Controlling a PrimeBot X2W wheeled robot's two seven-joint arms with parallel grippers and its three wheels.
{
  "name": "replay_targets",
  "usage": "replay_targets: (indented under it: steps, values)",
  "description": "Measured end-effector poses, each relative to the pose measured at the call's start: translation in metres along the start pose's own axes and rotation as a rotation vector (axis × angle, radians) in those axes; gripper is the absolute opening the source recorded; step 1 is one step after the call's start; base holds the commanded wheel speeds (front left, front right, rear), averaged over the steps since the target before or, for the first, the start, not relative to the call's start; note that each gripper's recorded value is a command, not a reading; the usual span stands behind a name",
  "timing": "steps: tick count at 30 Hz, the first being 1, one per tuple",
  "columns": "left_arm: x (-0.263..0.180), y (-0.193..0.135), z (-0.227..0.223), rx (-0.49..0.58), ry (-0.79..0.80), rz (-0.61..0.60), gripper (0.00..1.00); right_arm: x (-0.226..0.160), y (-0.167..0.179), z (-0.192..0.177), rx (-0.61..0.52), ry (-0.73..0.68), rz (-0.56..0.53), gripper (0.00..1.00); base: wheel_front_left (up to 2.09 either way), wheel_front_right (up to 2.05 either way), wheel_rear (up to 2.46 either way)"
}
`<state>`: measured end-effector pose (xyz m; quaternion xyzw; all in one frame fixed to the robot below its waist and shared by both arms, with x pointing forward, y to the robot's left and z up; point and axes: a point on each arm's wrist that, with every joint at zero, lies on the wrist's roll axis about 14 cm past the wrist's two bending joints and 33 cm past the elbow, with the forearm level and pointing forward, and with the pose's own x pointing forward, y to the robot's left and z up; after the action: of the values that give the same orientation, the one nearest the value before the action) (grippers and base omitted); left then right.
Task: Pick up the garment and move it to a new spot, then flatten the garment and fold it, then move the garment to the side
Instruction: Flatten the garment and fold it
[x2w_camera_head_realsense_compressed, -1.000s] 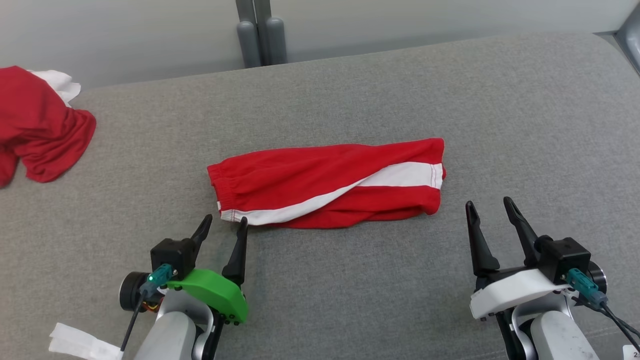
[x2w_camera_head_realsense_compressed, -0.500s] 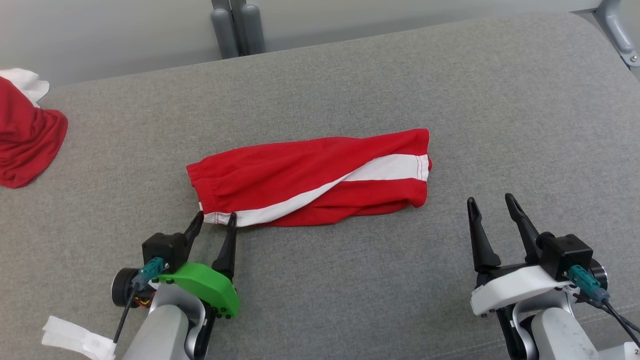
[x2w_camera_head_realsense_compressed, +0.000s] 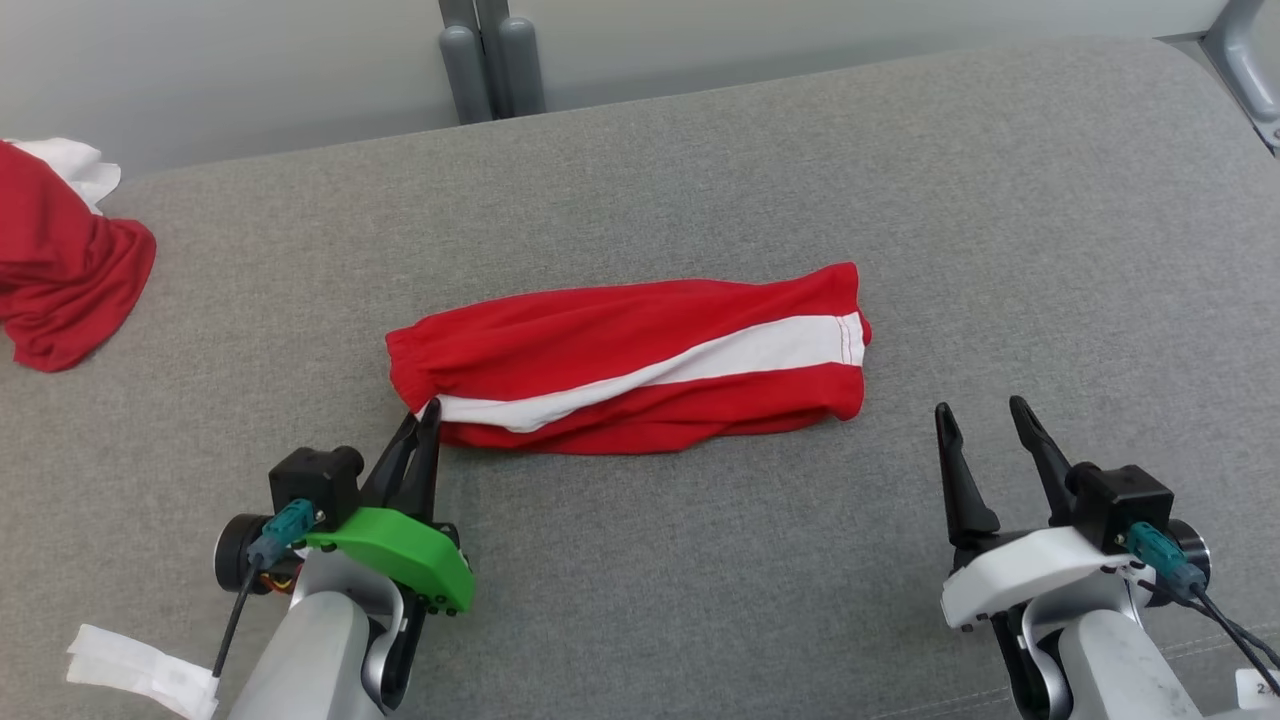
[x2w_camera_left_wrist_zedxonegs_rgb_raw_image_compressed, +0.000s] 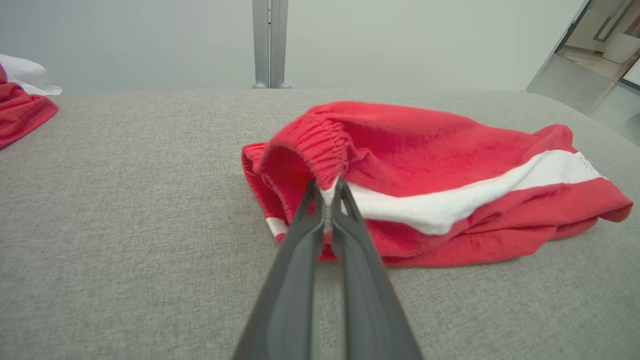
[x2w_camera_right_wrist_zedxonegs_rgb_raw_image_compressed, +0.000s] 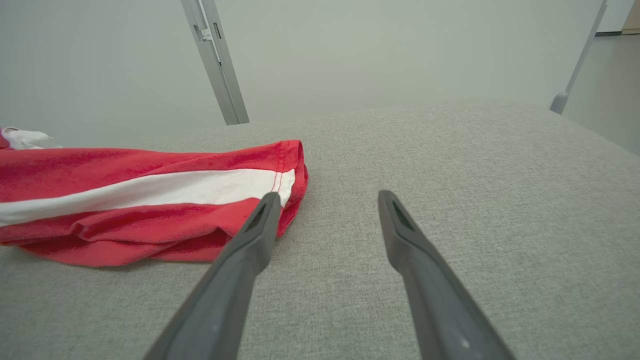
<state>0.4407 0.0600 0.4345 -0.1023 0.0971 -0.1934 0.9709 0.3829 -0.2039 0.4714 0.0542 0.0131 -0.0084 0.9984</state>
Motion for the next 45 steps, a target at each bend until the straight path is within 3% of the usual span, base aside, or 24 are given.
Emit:
replay_targets:
  steps: [7,16,27,45]
  values:
    - [-0.004,0.010,0.008,-0.012,-0.030,0.038,0.00,0.024,0.011,-0.006,0.065,0.028,0.027,1.00,0.00,0.00,0.00]
    - [-0.014,0.016,0.000,-0.036,-0.020,0.069,0.00,0.057,0.054,-0.032,0.163,0.172,0.131,1.00,0.00,0.00,0.00]
    - [-0.018,0.021,-0.007,-0.049,-0.008,0.088,0.00,0.074,0.064,-0.051,0.158,0.287,0.165,1.00,0.00,0.00,0.00]
    - [-0.017,0.024,-0.008,-0.058,-0.008,0.100,0.00,0.083,0.089,-0.046,0.118,0.282,0.259,1.00,0.00,0.00,0.00]
